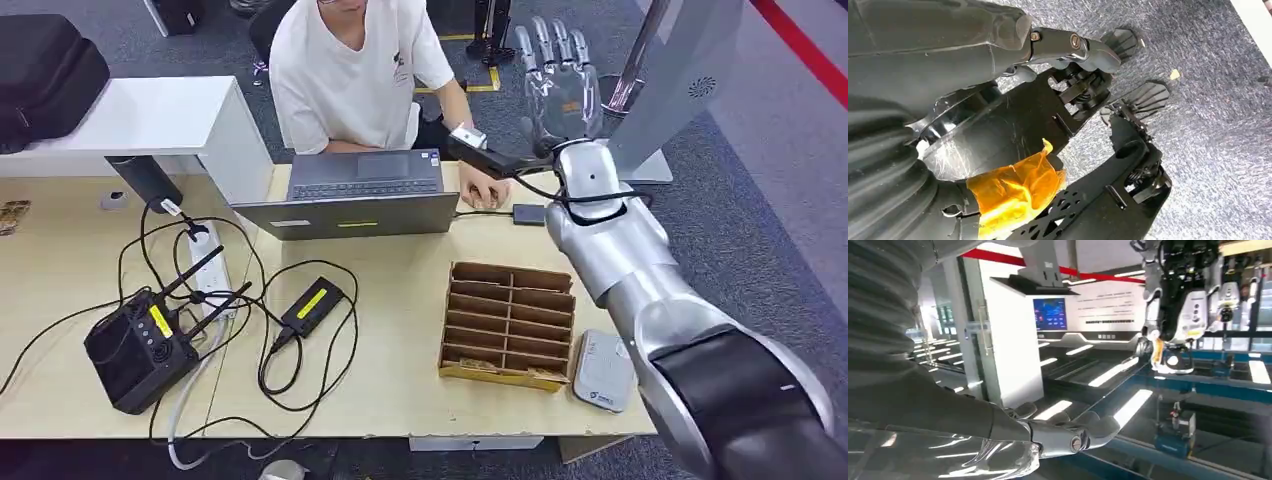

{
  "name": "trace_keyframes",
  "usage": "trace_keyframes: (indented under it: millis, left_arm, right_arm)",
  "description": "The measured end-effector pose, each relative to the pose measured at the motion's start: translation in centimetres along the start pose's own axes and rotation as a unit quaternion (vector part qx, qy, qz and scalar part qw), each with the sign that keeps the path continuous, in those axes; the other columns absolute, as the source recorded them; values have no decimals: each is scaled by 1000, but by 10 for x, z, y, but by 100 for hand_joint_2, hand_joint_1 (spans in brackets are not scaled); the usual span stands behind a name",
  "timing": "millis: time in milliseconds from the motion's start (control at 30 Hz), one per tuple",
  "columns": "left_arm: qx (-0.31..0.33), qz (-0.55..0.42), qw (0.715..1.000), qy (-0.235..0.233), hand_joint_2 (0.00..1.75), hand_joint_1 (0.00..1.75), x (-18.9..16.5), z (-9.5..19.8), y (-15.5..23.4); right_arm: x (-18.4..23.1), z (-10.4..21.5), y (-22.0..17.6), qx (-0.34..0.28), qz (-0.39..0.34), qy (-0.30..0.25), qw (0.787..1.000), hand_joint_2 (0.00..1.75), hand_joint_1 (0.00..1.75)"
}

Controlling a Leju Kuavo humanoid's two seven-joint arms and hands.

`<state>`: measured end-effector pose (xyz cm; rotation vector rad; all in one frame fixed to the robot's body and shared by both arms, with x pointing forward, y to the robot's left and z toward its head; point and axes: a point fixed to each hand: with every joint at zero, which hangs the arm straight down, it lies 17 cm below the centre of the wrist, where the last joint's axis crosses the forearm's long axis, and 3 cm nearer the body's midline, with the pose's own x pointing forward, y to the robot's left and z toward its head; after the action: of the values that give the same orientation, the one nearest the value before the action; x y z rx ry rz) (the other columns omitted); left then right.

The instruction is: Pass the card to the sensor for recognition and then transmit it.

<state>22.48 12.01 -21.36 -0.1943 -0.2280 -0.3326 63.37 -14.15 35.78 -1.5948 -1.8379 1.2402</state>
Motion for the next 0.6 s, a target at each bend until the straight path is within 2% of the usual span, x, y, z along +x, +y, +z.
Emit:
trace_keyframes:
  millis: [200, 267, 433, 600]
  left_arm:
    - [1, 6, 1000, -5, 175, 0, 0, 0, 4]
    - [3, -13, 1000, -26, 175, 0, 4, 0, 6]
    - [17, -69, 994, -77, 175, 0, 2, -2, 9]
    - [26, -82, 992, -92, 175, 0, 1, -2, 14]
  right_arm:
    - [-45, 10, 7, 4, 20, 20, 1000, 175, 0]
    - [-61, 15, 10, 5, 27, 34, 999, 175, 0]
    - [-101, 57, 30, 7, 30, 48, 998, 175, 0]
    - [-105, 97, 44, 5, 17, 44, 999, 175, 0]
